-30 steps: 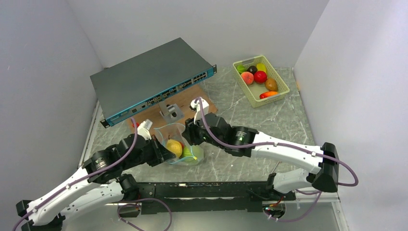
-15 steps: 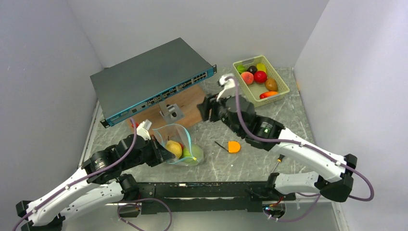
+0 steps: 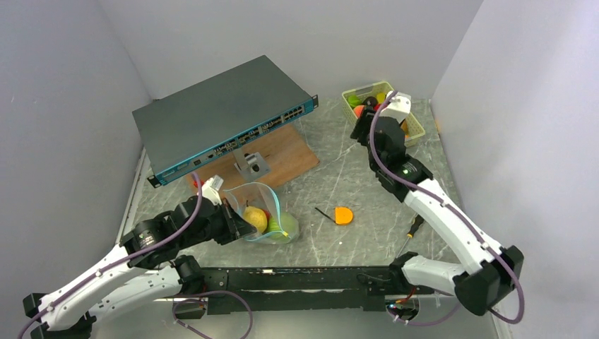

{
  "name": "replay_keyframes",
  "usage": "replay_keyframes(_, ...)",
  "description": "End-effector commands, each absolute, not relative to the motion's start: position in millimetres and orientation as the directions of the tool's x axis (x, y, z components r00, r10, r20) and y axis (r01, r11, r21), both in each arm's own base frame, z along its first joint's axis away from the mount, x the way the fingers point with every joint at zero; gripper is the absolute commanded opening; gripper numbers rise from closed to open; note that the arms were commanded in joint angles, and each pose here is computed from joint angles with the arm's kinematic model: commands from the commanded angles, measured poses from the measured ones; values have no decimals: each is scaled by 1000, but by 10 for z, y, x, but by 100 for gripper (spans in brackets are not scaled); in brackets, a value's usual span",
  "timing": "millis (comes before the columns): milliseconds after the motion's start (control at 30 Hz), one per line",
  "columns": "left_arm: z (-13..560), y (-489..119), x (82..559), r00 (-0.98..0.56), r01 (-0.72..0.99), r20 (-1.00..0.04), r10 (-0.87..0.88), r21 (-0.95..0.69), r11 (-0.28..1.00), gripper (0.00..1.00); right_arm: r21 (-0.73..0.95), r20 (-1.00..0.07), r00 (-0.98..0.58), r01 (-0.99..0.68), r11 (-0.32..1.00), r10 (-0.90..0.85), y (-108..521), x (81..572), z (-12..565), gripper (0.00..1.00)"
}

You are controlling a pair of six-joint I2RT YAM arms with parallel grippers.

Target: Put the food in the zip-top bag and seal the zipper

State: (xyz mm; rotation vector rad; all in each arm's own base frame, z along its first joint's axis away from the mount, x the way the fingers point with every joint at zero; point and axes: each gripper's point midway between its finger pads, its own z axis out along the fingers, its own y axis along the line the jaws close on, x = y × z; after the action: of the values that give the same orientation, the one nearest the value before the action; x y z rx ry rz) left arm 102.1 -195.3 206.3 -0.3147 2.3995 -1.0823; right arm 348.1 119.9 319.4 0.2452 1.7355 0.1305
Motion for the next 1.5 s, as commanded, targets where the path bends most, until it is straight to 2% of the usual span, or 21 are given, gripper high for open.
replay_keyframes(0,2259,-1976,1021,-853,17,-347,-389,-764,645,0,287,-947,-92,180,941,307,935,3886,3210,60)
replay_keyframes(300,2314,-1918,1061,-838,17,-375,-396,-744,668,0,433,-858,-144,315,844,494,336,4759,2563,62)
replay_keyframes(367,2300,-1915,1061,-839,11,-372,-396,-740,673,0,434,-845,-164,344,832,509,229,4968,2404,68)
replay_keyframes(500,2256,-1929,1064,-844,3,-367,-393,-734,679,0,445,-811,-198,401,801,550,4,5276,2168,89)
replay_keyframes(667,2238,-1955,1086,-847,-2,-367,-385,-721,693,0,440,-772,-263,436,785,578,-120,5644,1851,95)
replay_keyframes(933,2186,-2015,1113,-857,-11,-360,-368,-703,711,0,416,-751,-288,494,764,595,-373,6089,1518,94)
replay_keyframes(1233,2171,-2090,1134,-867,-11,-350,-355,-698,716,0,383,-732,-342,508,772,589,-366,6236,1075,88)
replay_keyframes(1467,2162,-2087,1135,-866,-15,-348,-358,-699,715,0,369,-738,-364,487,791,568,-339,6277,1023,71)
